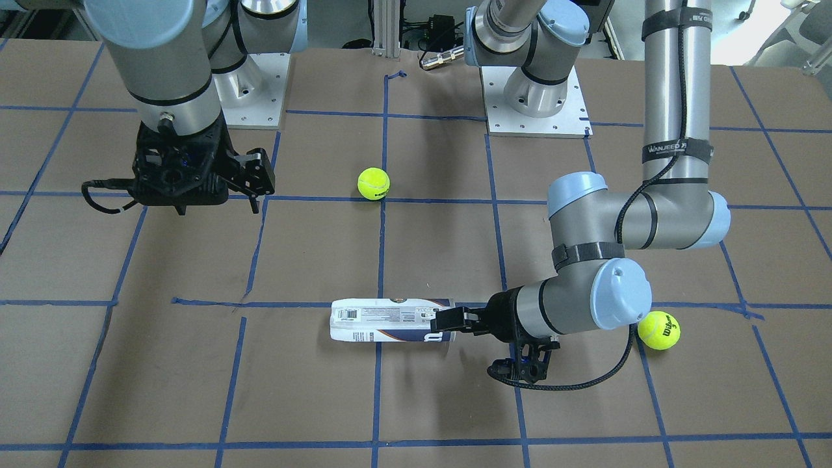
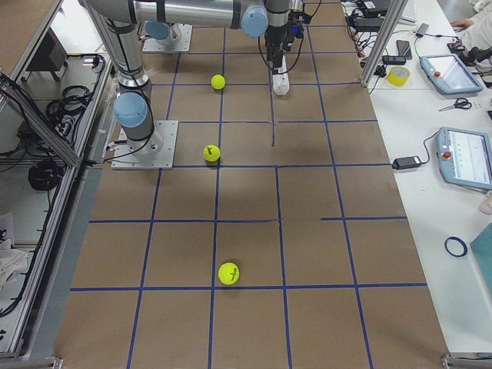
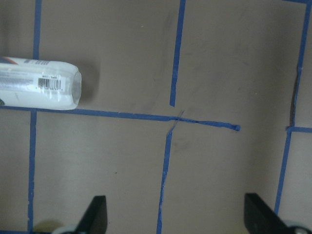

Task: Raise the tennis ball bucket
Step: 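Raise the right gripper away while the left gripper reaches to the can's open end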

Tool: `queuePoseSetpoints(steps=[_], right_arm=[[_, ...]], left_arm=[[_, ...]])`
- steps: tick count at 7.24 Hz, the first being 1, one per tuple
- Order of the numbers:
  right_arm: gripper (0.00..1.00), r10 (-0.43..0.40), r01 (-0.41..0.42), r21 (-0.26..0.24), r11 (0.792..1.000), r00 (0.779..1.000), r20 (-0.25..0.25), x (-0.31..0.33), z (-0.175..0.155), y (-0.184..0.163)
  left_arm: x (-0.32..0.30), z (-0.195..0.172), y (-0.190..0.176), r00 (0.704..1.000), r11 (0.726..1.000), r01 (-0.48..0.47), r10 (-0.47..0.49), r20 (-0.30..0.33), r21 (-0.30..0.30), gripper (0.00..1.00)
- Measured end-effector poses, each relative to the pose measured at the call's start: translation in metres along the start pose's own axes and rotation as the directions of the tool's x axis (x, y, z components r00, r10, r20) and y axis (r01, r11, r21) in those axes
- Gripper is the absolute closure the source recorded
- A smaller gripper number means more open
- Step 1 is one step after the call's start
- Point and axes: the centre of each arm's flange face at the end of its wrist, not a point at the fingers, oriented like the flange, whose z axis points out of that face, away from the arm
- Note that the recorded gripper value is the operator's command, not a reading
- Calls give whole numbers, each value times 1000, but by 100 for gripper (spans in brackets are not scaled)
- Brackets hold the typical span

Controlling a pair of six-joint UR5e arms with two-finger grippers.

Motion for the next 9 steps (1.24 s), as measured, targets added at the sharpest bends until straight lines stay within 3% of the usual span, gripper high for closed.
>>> queuePoseSetpoints(steps=[3,5,6,8,9], right_arm=[[0,49,-56,78,995,995,84,18,-46,20],[0,68,-80,120,990,992,103,28,-67,32],[0,73,-85,117,990,992,100,31,-67,33],[0,43,-52,102,993,995,93,33,-63,35],[0,37,-45,80,996,995,95,32,-61,38]], left_arm=[[-3,18,7,998,997,67,-67,-12,-37,8],[2,16,9,997,997,70,-71,-25,-37,32],[2,16,10,997,997,72,-73,-26,-37,47],[2,17,9,997,996,76,-78,-27,-39,46],[3,17,9,996,996,86,-87,-28,-38,56]])
